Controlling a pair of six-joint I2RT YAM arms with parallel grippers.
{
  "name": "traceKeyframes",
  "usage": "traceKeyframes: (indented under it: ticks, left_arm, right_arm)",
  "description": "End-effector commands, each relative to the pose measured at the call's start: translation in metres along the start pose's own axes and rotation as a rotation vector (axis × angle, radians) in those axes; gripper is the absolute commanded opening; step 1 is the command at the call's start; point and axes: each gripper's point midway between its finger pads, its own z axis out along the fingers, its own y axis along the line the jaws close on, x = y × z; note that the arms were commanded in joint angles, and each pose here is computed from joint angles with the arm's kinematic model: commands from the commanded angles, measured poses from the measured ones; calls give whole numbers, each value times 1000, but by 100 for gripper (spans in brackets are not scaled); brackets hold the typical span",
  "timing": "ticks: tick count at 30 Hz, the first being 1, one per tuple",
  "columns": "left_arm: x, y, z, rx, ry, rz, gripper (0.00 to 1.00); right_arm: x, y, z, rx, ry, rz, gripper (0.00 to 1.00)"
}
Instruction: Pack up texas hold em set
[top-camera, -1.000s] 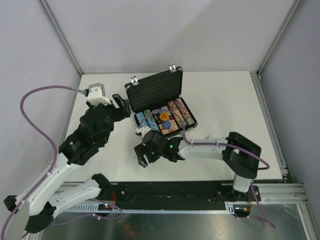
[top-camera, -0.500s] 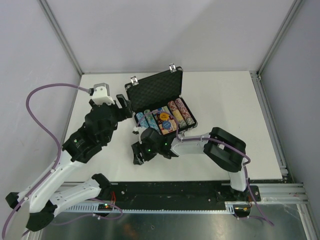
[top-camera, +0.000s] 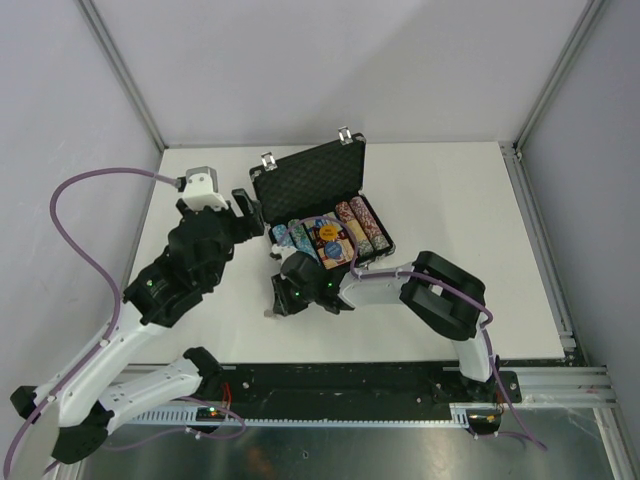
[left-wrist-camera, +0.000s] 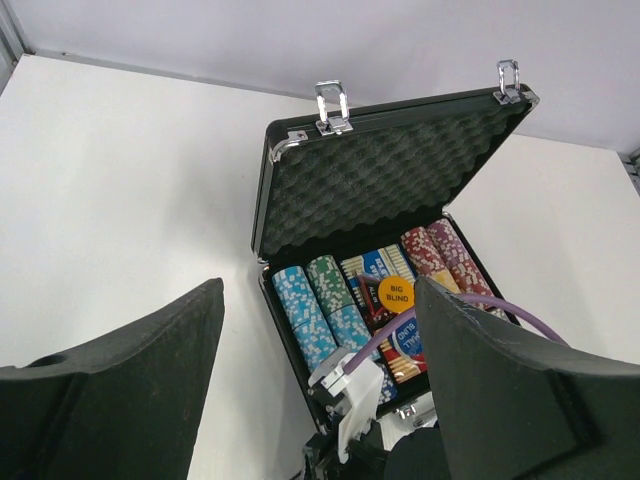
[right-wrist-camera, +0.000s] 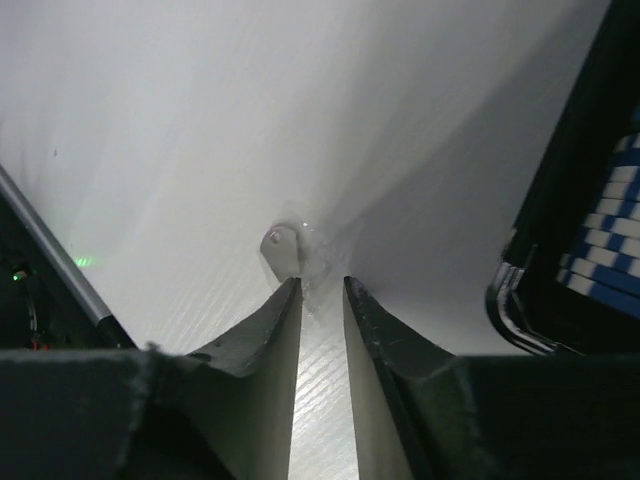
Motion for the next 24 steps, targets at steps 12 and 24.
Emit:
traceKeyframes:
  ticks: [12, 24]
  left_arm:
    - [-4, 3, -1, -5, -18, 7, 82]
    - [-1, 4, 0, -10, -14, 15, 82]
  right_arm:
    - [-3, -12, 12, 51, -21, 3, 38]
    - [4, -13, 18, 126, -11, -45, 21]
